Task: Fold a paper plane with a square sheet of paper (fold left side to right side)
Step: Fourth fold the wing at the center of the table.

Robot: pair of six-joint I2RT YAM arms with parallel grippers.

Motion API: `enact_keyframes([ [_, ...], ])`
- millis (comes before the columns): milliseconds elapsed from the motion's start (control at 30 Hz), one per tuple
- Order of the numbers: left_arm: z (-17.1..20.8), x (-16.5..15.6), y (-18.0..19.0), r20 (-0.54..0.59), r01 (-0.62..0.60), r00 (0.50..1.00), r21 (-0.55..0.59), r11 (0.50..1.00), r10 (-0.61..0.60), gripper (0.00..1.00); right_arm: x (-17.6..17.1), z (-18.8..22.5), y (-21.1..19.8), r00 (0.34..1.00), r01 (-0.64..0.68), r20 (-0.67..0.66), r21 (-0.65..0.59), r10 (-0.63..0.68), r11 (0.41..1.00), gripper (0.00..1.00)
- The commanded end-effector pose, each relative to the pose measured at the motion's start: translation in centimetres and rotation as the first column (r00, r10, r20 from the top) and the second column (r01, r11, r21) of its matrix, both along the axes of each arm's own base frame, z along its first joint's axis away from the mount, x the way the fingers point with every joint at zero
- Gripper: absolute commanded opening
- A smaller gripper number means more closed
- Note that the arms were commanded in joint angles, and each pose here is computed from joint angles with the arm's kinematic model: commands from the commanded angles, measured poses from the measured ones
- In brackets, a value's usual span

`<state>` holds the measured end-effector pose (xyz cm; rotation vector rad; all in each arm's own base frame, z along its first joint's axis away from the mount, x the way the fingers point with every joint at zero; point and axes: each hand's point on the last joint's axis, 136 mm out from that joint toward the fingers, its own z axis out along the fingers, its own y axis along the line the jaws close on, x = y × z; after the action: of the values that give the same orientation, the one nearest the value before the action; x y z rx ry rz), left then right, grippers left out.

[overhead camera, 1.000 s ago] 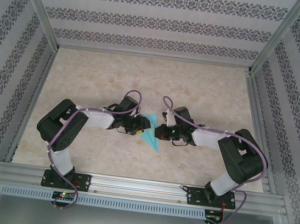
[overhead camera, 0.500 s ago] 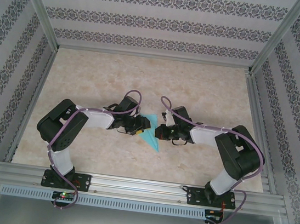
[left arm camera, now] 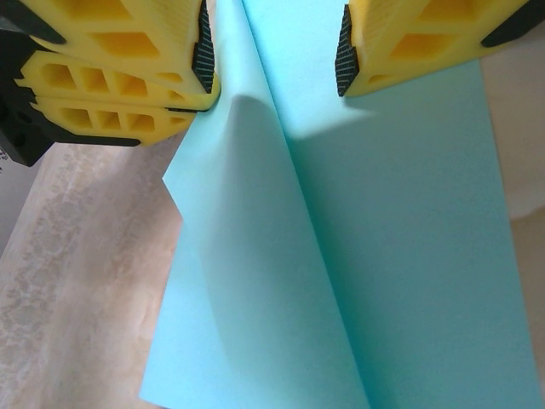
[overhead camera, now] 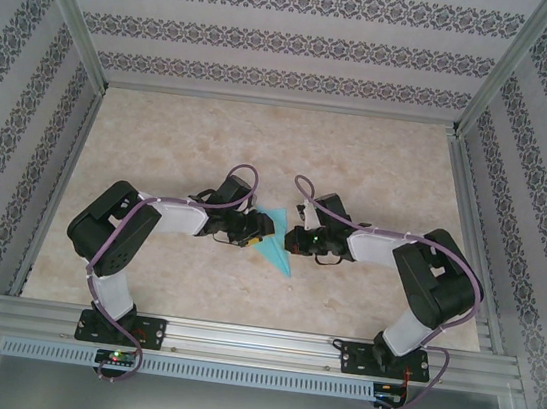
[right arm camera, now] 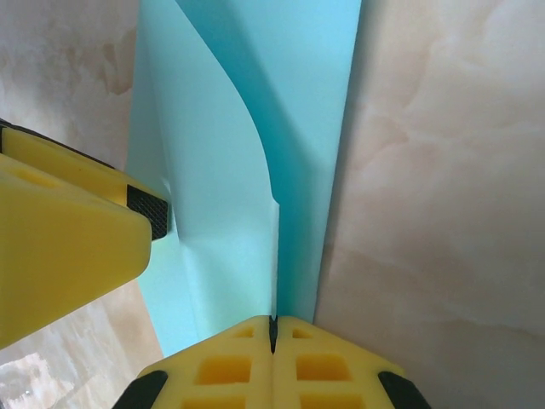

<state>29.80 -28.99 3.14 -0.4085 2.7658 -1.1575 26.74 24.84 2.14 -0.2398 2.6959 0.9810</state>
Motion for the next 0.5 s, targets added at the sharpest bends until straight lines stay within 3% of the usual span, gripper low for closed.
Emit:
enact_keyframes([
  [0,-1.4,-1.0,0.3,-0.039,0.009,0.999,0.046,0.999,-0.007,0.46,0.5,0.6,-0.5,1.000,0.014,0.025,-0.009,-0.014,1.000,0.00],
  [467,-1.2,-0.9,0.2,-0.038,0.013,0.999,0.044,0.999,-0.011,0.46,-0.2,-1.2,-0.8,1.000,0.005,-0.027,-0.042,-0.006,0.999,0.00],
])
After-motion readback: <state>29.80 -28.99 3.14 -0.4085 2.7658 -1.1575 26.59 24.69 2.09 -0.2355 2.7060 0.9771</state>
